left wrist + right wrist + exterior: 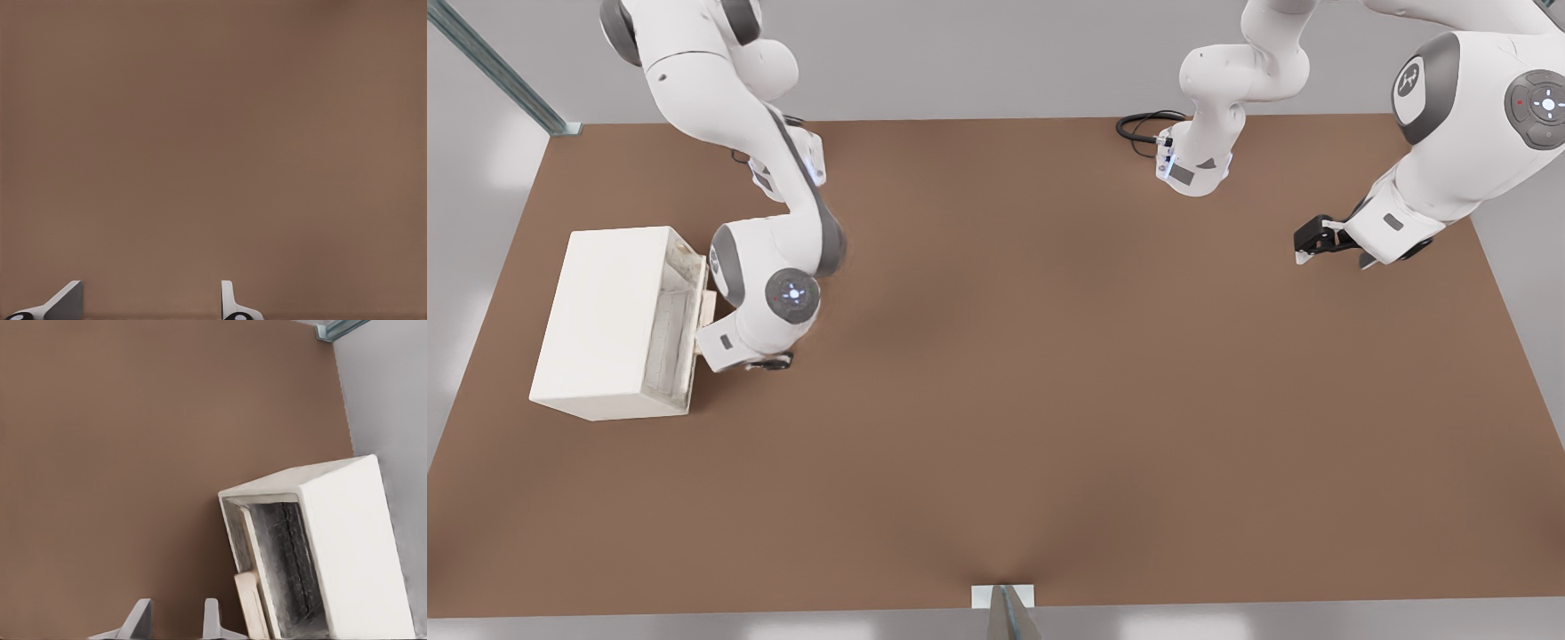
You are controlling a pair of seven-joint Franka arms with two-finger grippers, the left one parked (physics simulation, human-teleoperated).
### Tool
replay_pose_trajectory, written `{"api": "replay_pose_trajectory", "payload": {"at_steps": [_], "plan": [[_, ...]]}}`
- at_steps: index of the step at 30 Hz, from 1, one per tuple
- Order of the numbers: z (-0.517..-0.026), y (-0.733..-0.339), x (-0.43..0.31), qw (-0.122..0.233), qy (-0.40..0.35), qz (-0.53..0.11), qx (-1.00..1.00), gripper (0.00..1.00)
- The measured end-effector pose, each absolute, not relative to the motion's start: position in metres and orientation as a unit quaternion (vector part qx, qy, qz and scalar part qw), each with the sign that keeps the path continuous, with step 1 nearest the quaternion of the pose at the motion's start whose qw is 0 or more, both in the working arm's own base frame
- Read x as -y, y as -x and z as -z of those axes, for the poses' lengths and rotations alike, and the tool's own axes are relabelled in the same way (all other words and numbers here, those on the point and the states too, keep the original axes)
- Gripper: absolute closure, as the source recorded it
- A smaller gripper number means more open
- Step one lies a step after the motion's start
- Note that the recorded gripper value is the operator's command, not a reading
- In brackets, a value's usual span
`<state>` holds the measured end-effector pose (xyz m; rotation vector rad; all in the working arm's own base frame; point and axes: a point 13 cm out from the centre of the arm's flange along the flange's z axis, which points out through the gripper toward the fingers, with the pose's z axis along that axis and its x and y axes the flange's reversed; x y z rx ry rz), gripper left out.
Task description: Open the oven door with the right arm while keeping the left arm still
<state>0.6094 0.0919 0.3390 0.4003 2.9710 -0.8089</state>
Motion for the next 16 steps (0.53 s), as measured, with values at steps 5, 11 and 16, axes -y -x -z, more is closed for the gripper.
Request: {"api": "replay_pose_trajectory", "payload": {"at_steps": [5, 11, 16], "plan": [[-0.461, -0.620, -0.042, 0.025, -0.190, 0.100, -0.976, 0.00], [-0.477, -0.620, -0.038, 0.012, -0.143, 0.039, -0.989, 0.00], [-0.479, -0.619, -0.045, 0.006, -0.098, 0.029, -0.995, 0.00]]}}
